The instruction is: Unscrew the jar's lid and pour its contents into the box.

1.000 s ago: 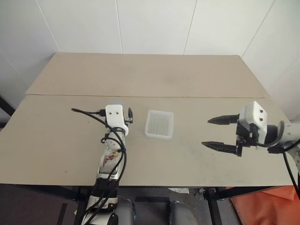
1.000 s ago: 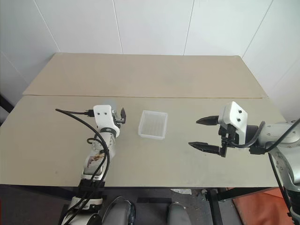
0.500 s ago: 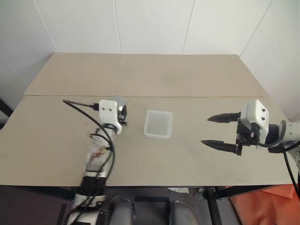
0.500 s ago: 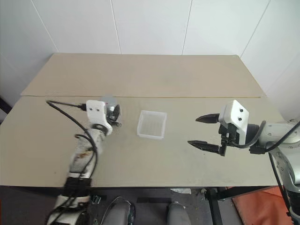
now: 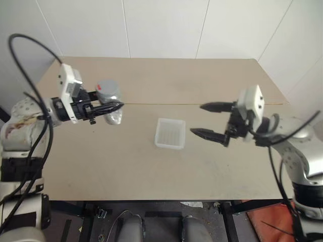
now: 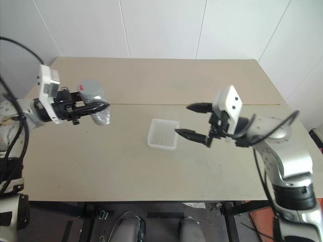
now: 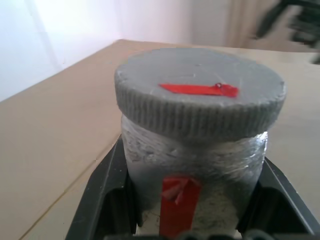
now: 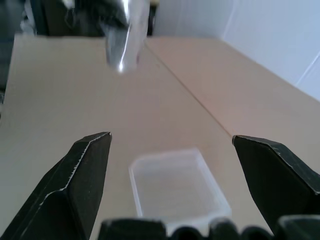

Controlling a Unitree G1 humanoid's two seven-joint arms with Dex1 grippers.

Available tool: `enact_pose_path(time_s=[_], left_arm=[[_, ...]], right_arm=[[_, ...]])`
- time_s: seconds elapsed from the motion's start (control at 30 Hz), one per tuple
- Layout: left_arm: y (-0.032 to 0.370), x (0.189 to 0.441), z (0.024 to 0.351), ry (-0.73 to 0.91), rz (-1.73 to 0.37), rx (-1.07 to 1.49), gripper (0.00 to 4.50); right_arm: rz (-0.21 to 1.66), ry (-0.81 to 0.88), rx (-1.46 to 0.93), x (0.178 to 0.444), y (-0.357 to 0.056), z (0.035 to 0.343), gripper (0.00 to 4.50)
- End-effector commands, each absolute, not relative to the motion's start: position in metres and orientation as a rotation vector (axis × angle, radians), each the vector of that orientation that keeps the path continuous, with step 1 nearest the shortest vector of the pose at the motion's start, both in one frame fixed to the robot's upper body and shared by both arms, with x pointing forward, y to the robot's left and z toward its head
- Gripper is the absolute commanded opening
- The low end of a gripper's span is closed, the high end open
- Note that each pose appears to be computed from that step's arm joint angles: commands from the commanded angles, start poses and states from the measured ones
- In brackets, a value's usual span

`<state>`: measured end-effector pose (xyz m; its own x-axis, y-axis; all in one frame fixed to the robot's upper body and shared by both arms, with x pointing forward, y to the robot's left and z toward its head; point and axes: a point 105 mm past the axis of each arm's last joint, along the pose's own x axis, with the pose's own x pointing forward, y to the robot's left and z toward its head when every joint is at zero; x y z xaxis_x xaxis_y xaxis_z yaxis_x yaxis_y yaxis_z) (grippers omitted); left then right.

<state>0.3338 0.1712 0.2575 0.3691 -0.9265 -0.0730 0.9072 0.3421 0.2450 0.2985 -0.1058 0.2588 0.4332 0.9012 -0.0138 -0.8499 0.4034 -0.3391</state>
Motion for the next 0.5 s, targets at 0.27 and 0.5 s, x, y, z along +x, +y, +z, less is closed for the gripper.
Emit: enact_pose_path(time_s=[0.27,0.5], left_arm=[[0.116,0.345,0.252,-0.144,-1.456,0.262,1.96],[0.093,0.353,0.253,-0.189,-1.508,0.203,1.96]], right_arm=[[1.118,-0.215,-0.208,0.306,-0.048,0.305,4.5],[1.091,-0.181,-0.224,0.313,-0.032,0.304,4.5]])
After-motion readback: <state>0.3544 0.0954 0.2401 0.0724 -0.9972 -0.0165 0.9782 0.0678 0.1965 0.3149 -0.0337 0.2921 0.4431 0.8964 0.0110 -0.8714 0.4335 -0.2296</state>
